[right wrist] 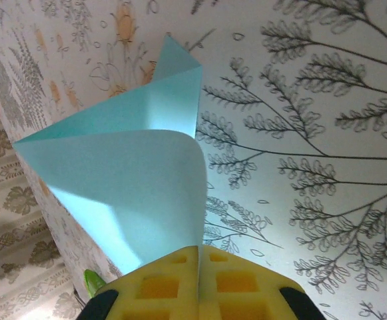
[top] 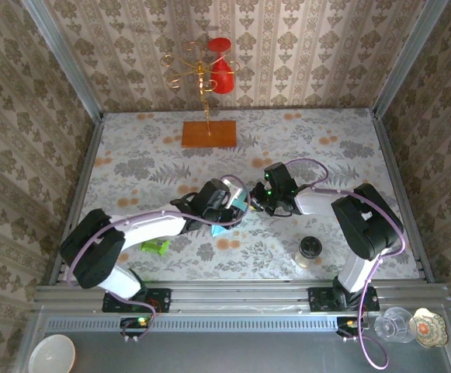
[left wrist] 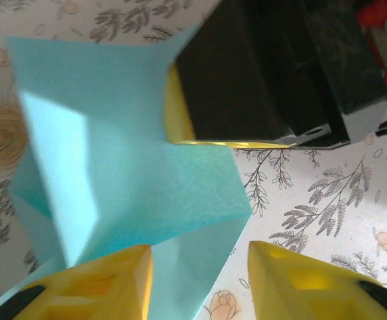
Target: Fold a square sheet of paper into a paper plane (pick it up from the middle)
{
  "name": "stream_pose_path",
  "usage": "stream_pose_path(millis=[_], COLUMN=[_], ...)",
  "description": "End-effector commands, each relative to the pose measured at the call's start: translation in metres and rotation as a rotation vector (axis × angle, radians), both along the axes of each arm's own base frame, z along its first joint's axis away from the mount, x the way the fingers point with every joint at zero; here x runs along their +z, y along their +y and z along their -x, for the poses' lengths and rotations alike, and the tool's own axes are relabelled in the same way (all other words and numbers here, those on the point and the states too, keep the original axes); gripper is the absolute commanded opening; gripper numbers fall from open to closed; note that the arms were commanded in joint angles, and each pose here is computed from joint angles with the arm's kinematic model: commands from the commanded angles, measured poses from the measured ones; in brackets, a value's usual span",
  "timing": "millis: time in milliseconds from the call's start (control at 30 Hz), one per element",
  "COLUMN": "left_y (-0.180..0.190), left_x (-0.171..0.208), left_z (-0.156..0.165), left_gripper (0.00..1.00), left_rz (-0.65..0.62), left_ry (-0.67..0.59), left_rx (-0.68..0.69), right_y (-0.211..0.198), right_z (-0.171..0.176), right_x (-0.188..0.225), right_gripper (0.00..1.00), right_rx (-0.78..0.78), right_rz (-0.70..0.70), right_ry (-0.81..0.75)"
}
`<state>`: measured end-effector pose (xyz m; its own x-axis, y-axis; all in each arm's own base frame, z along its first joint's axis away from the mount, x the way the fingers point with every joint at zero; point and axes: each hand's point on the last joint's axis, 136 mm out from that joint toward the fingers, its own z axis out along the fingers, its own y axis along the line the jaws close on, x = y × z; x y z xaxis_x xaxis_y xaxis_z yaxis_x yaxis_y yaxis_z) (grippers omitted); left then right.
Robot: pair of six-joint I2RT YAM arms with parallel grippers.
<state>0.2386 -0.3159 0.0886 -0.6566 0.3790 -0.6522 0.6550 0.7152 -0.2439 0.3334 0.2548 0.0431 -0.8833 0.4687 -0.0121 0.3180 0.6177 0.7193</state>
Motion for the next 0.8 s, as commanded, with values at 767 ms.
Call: stream_pose_path(millis=[767], left_y=[0.067], left_x=[-0.033], left_z=[-0.014], left_gripper=[0.68], left_rz=[0.217], left_ry=[0.343], left_rx=[0.373], right_y=[0.022], right_z=[0.011], right_x=[0.019], right_gripper=[0.05], right_rx=[0.116], right_rz=[-0.068], right_ry=[-0.080])
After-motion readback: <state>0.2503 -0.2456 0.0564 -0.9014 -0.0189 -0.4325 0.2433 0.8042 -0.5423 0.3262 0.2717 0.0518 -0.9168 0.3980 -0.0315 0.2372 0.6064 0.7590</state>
